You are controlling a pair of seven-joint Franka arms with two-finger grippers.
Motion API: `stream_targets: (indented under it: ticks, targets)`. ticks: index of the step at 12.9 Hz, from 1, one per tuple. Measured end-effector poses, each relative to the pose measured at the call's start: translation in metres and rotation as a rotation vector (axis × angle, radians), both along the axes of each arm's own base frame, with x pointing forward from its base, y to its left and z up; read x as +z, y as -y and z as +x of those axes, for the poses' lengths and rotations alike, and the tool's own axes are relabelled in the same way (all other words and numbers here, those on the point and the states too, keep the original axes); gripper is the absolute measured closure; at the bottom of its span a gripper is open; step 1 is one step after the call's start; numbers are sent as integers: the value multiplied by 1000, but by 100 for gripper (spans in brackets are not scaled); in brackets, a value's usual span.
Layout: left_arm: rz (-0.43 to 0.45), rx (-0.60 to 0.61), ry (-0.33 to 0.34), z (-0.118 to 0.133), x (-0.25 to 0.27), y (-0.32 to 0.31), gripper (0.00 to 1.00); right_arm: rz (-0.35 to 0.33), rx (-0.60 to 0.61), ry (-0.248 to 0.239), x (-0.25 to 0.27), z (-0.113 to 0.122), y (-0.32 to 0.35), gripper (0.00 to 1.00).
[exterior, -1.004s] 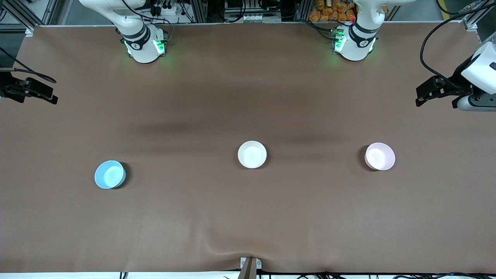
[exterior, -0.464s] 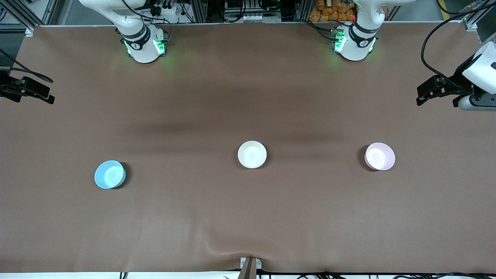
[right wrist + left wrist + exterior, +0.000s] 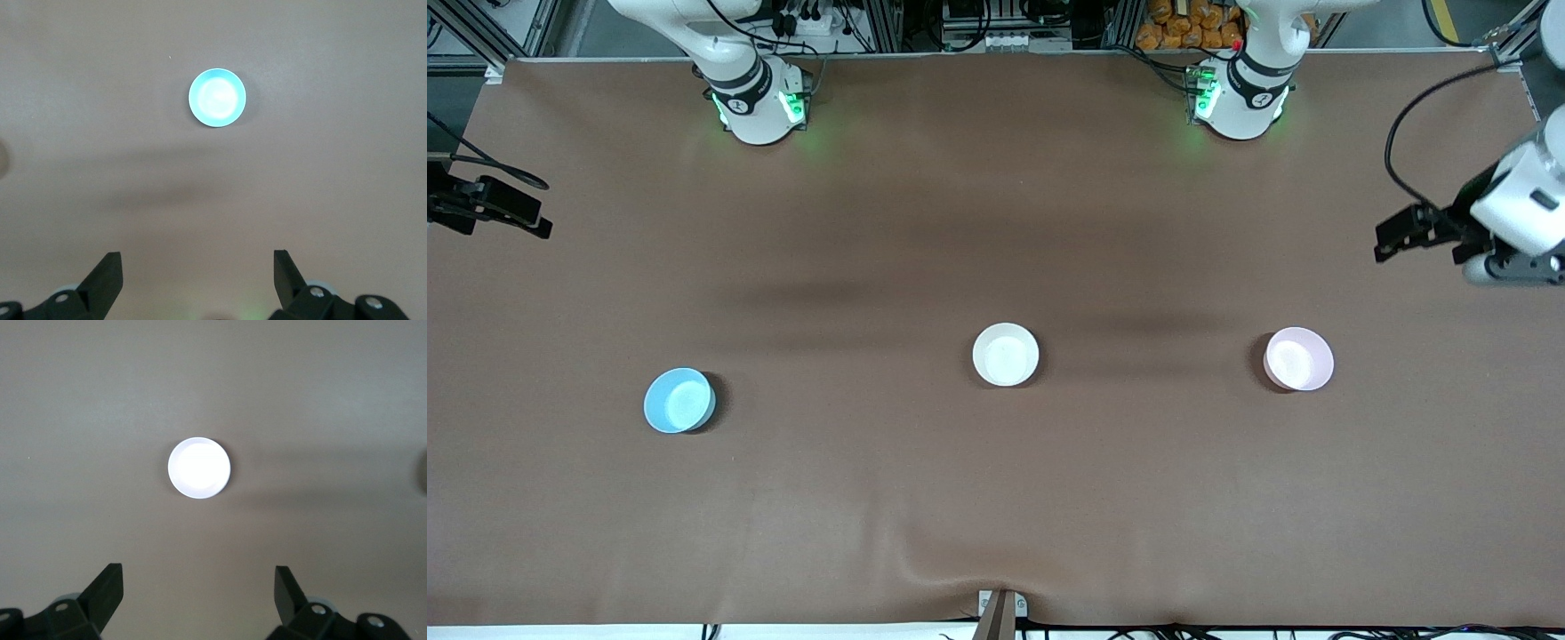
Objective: Stack pink and blue bowls on white bowl
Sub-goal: 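Move the left gripper down to the pink bowl rim and grasp it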
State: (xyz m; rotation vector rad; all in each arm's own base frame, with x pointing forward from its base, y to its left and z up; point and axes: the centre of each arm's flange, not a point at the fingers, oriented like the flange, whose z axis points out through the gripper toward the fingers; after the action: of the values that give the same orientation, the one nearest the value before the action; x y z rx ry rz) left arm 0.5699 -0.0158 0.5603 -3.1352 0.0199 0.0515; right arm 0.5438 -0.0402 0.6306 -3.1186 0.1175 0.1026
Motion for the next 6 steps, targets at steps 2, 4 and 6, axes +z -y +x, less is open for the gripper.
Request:
stream_targets:
  ticks: [2, 4, 6]
  targets:
    - [-2, 10, -33, 11, -38, -12, 0, 0, 0, 1, 0, 0, 0, 0]
    - [-5, 21, -51, 26, -75, -20, 0, 0, 1, 1, 0, 0, 0, 0]
    - [-8, 36, -34, 35, -122, -30, 0, 0, 1, 1, 1, 0, 0, 0]
